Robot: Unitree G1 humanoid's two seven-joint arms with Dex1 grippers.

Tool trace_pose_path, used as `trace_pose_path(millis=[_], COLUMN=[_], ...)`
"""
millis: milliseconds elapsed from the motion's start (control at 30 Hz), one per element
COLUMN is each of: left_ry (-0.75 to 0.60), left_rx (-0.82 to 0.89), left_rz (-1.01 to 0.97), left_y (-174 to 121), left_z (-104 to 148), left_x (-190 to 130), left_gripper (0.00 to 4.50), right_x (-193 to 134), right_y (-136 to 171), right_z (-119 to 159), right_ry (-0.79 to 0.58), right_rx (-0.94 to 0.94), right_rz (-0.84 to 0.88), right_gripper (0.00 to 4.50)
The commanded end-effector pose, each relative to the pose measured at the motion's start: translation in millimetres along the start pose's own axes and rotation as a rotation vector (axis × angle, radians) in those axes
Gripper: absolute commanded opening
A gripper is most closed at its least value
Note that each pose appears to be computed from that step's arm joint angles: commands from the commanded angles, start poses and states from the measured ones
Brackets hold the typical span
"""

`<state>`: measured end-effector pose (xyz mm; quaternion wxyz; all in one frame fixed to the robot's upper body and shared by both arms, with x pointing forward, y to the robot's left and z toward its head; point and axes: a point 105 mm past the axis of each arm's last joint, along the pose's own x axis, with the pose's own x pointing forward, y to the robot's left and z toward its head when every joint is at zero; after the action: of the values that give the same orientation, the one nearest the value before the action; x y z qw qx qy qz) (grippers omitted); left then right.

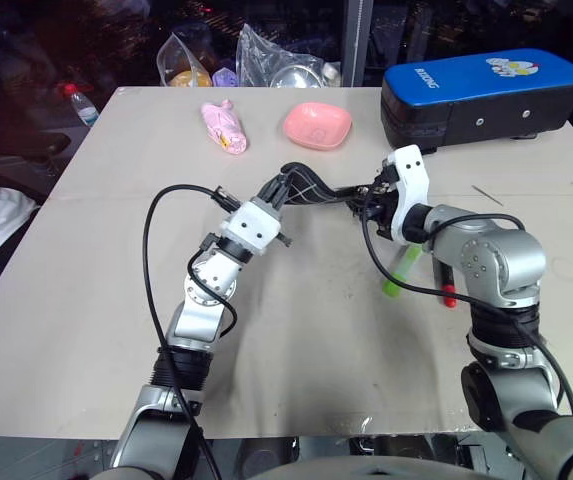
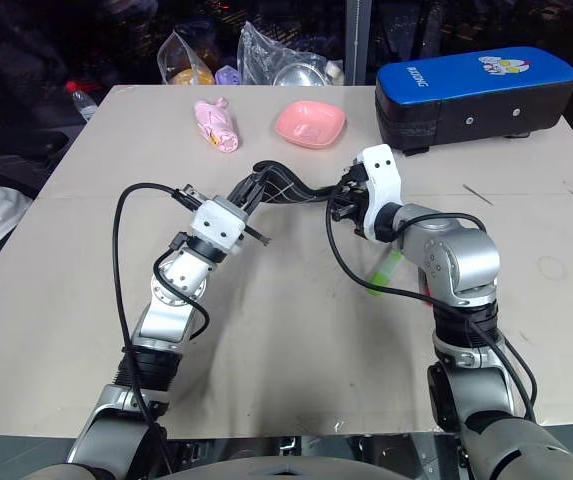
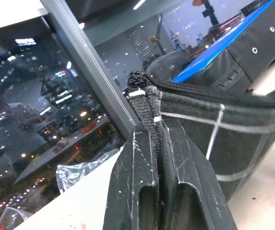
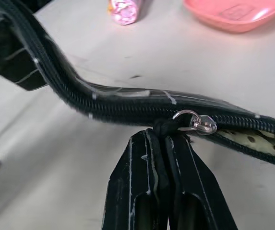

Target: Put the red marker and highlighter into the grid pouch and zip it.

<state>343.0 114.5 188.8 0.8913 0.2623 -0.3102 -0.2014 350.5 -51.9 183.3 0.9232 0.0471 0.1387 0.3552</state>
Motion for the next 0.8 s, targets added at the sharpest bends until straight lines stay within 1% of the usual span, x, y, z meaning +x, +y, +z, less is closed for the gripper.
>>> trace_pose_path(millis=[33, 167, 333, 600, 667, 700, 733, 767, 800], left_ry=[-0.065, -0.065, -0.065, -0.090, -0.086, -0.081, -0.074, -0.065, -0.060], left_rx=[0.022, 0.030, 0.025, -0.048, -0.067, -0.078, -0.097, -0.105, -0.109], left_rz=[-0.003, 0.001, 0.002, -0.103, -0.128, -0.141, -0.160, -0.180, -0.194], left_y=[-2.4, -2.0, -2.5, -11.3, -12.9, -14.2, -17.1, -20.5, -22.7], left_z=[14.4, 13.9, 13.4, 17.9, 17.1, 16.3, 15.2, 14.4, 13.9], left_x=[3.5, 2.9, 0.7, -7.2, -8.8, -9.7, -11.2, -12.9, -14.0], left_gripper=[0.00, 0.00, 0.00, 0.00, 0.64, 0.82, 1.23, 1.52, 2.22], right_x=[-1.9, 1.7, 5.5, 8.2, 8.2, 8.2, 8.1, 8.0, 8.0], right_y=[23.6, 26.9, 21.6, 11.5, 9.6, 9.1, 9.0, 8.9, 8.8], right_z=[23.9, 28.9, 38.3, 42.1, 42.0, 41.9, 41.6, 41.1, 40.8], right_ry=[-0.088, -0.123, -0.174, -0.193, -0.192, -0.192, -0.192, -0.192, -0.191], right_rx=[0.006, 0.102, 0.188, 0.194, 0.188, 0.187, 0.186, 0.183, 0.181], right_rz=[0.076, 0.067, 0.018, -0.043, -0.050, -0.051, -0.052, -0.053, -0.054], right_gripper=[0.03, 0.03, 0.03, 0.03, 0.00, 0.00, 0.00, 0.00, 0.00])
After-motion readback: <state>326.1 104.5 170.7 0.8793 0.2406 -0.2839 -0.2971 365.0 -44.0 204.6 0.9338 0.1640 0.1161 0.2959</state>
